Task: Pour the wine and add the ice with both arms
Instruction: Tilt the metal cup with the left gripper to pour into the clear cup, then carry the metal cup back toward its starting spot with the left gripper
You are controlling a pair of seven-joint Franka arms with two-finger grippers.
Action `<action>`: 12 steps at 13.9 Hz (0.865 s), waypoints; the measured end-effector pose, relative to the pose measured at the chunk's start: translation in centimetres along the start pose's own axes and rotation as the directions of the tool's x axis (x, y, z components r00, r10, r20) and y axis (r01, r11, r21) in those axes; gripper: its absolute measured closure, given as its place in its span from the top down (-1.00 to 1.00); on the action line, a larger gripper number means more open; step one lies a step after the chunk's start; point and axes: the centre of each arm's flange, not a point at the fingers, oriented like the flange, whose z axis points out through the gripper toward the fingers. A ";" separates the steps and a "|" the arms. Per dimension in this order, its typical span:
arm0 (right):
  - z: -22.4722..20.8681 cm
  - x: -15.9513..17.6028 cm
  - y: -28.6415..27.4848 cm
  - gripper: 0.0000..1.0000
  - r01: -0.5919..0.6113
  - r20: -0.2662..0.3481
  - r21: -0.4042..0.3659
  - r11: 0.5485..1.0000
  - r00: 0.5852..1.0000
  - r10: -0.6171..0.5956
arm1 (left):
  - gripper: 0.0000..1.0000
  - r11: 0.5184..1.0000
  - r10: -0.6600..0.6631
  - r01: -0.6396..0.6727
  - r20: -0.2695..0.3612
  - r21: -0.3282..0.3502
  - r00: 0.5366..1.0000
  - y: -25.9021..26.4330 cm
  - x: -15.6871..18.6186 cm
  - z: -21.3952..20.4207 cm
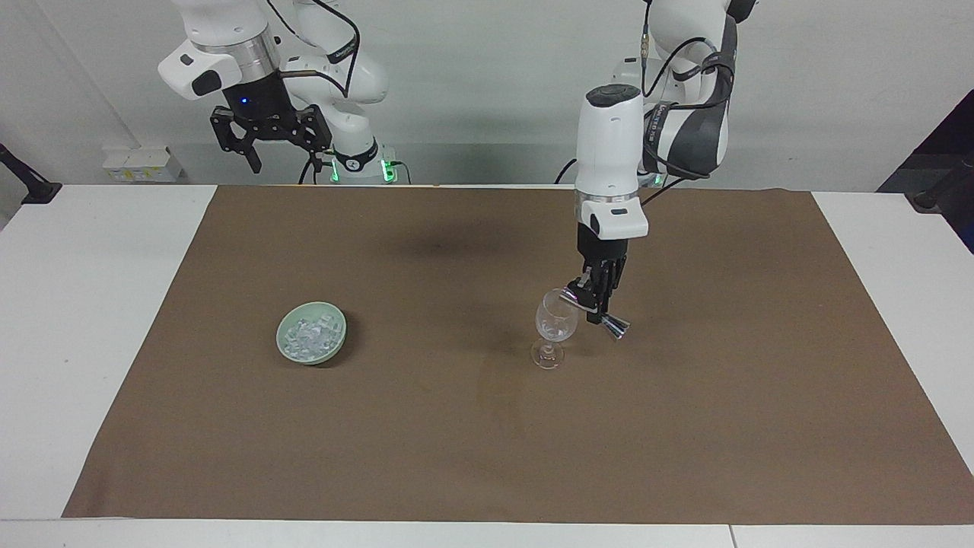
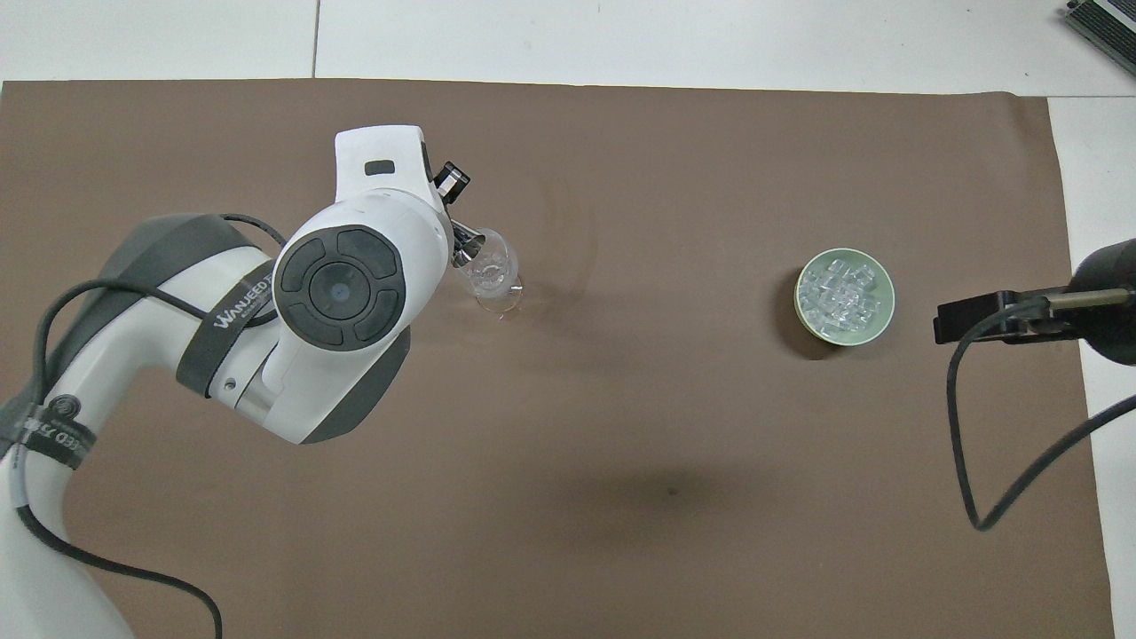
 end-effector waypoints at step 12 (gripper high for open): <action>0.0 0.0 0.0 1.00 0.000 0.000 0.000 1.000 1.000 0.000 | -0.57 1.000 -0.023 0.023 0.009 -0.002 1.000 0.1 -0.1 -0.1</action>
